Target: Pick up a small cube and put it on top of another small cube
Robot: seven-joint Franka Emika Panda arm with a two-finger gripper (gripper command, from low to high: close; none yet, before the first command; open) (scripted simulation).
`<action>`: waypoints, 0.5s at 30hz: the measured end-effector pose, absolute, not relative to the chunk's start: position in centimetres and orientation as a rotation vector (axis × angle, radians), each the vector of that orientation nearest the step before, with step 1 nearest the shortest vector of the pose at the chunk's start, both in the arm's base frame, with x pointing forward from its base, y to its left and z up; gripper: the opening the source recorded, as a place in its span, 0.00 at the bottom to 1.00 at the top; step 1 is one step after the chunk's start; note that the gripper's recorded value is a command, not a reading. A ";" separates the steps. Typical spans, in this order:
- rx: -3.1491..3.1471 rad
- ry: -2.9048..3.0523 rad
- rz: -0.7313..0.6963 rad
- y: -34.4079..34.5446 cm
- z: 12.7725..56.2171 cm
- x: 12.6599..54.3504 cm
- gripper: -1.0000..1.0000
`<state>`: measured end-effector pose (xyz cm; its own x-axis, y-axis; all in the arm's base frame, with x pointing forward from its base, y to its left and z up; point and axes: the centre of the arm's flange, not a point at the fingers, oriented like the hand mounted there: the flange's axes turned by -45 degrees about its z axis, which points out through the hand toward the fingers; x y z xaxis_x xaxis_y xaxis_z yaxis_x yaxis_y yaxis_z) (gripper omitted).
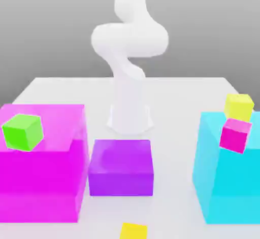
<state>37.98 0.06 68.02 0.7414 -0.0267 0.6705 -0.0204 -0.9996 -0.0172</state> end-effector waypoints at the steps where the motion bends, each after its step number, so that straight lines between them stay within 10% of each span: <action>1: -2.938 0.048 -1.084 0.1 66.6 39.3 0.50; 15: -3.077 0.155 -0.536 0.4 44.5 51.7 0.50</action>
<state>51.66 0.37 44.48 0.9363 -0.0999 0.3367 -0.0950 -0.9950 -0.0310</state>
